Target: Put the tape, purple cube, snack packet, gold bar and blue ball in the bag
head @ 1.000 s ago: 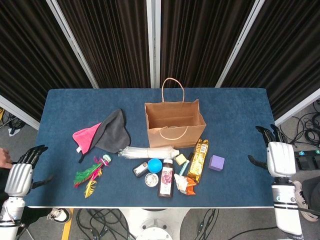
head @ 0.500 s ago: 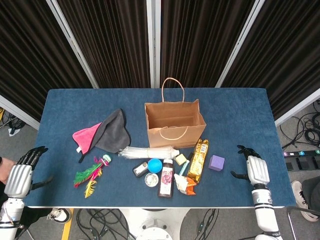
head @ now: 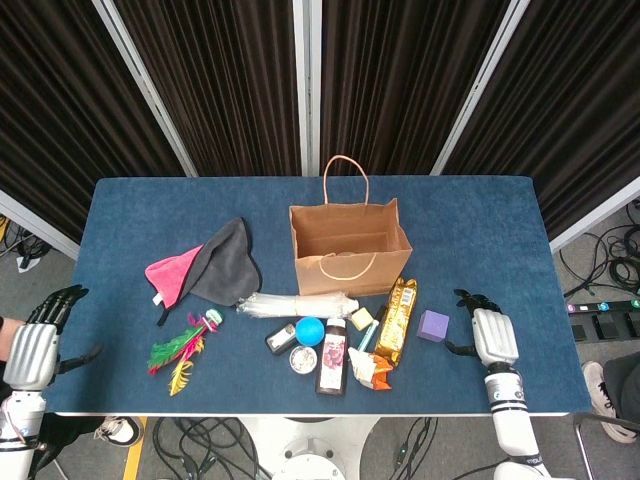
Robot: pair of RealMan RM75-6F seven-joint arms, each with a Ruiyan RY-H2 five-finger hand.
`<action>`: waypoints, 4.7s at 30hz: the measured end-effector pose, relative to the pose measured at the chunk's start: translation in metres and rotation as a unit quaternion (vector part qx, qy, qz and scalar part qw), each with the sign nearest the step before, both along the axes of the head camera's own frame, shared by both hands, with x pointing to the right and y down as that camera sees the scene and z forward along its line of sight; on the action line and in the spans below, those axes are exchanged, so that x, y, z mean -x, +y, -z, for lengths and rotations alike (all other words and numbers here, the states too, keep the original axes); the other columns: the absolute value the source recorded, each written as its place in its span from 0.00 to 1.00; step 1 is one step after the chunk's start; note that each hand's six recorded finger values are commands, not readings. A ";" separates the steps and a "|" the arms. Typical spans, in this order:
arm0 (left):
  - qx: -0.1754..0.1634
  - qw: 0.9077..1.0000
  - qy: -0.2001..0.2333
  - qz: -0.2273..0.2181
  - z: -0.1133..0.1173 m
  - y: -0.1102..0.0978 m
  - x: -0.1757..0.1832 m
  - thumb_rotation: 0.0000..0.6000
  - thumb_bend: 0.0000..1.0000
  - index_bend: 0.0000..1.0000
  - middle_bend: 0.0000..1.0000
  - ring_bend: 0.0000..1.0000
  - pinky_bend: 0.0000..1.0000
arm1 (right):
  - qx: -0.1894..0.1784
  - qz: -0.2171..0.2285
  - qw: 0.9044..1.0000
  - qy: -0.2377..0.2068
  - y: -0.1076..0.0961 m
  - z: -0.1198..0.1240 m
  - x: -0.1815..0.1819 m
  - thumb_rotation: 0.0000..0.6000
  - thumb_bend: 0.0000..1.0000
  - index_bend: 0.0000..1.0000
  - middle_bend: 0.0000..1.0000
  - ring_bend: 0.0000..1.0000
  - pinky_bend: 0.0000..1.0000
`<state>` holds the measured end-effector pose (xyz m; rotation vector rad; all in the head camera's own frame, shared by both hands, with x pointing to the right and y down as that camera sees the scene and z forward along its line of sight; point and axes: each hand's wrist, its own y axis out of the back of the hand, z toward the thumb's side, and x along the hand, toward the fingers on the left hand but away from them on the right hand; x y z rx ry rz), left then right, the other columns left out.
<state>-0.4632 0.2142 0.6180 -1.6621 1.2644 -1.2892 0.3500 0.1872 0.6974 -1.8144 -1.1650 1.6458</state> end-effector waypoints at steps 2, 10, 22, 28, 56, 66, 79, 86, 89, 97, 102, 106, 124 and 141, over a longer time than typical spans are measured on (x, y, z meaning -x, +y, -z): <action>0.000 1.000 -0.003 -0.001 0.000 -0.001 0.000 1.00 0.22 0.22 0.26 0.17 0.25 | 0.004 0.002 1.000 -0.003 0.001 -0.005 0.005 1.00 0.02 0.17 0.30 0.15 0.20; 0.008 1.000 -0.001 0.004 -0.003 0.001 0.003 1.00 0.22 0.22 0.26 0.17 0.25 | 0.009 0.012 1.000 0.003 0.002 -0.016 0.014 1.00 0.04 0.21 0.32 0.18 0.20; 0.000 1.000 0.003 0.008 -0.003 -0.003 0.003 1.00 0.22 0.22 0.26 0.17 0.25 | 0.011 0.023 1.000 0.014 -0.002 -0.027 0.024 1.00 0.11 0.32 0.39 0.26 0.23; 0.007 1.000 0.007 0.011 -0.005 -0.002 0.003 1.00 0.22 0.22 0.26 0.17 0.25 | 0.001 0.027 1.000 0.008 -0.003 -0.024 0.028 1.00 0.17 0.41 0.46 0.33 0.28; 0.003 1.000 0.016 0.001 -0.002 -0.001 -0.009 1.00 0.22 0.22 0.26 0.17 0.25 | -0.306 0.098 0.946 -0.056 -0.126 0.205 0.102 1.00 0.21 0.45 0.49 0.35 0.30; 0.005 1.000 0.003 -0.001 0.000 -0.009 -0.006 1.00 0.22 0.22 0.26 0.17 0.25 | -0.259 0.149 0.953 -0.057 -0.161 0.160 0.186 1.00 0.19 0.45 0.48 0.35 0.30; 0.004 1.000 0.002 0.002 0.001 -0.010 -0.004 1.00 0.22 0.22 0.26 0.17 0.25 | -0.232 0.156 0.956 -0.083 -0.168 0.138 0.204 1.00 0.00 0.12 0.17 0.05 0.19; 0.004 1.000 0.001 0.000 0.001 -0.009 -0.004 1.00 0.22 0.22 0.26 0.17 0.25 | -0.247 0.158 0.951 -0.094 -0.171 0.148 0.197 1.00 0.00 0.10 0.13 0.00 0.15; 0.004 1.000 0.000 0.000 0.001 -0.009 -0.004 1.00 0.22 0.22 0.26 0.17 0.25 | -0.262 0.157 0.947 -0.098 -0.171 0.156 0.195 1.00 0.00 0.10 0.13 0.00 0.15; 0.009 1.000 0.001 -0.001 -0.001 -0.008 -0.006 1.00 0.22 0.22 0.26 0.17 0.25 | -0.315 0.139 0.936 -0.078 -0.179 0.195 0.164 1.00 0.00 0.10 0.15 0.02 0.15; 0.007 1.000 0.001 -0.007 -0.001 -0.009 -0.011 1.00 0.22 0.22 0.26 0.17 0.25 | -0.324 0.135 0.935 -0.042 -0.178 0.213 0.127 1.00 0.00 0.14 0.21 0.07 0.16; 0.007 1.000 -0.002 -0.019 0.000 -0.008 -0.016 1.00 0.22 0.22 0.26 0.17 0.25 | -0.312 0.126 0.941 -0.026 -0.167 0.217 0.086 1.00 0.00 0.28 0.27 0.12 0.20; -0.003 1.000 -0.005 -0.027 0.003 -0.005 -0.023 1.00 0.22 0.22 0.26 0.16 0.25 | -0.079 0.125 0.989 -0.007 -0.028 0.126 -0.003 1.00 0.00 0.28 0.30 0.14 0.22; 0.000 1.000 -0.017 -0.002 0.002 0.000 -0.003 1.00 0.22 0.22 0.26 0.16 0.25 | 0.030 0.185 0.974 -0.125 0.036 0.059 0.083 1.00 0.00 0.26 0.29 0.14 0.22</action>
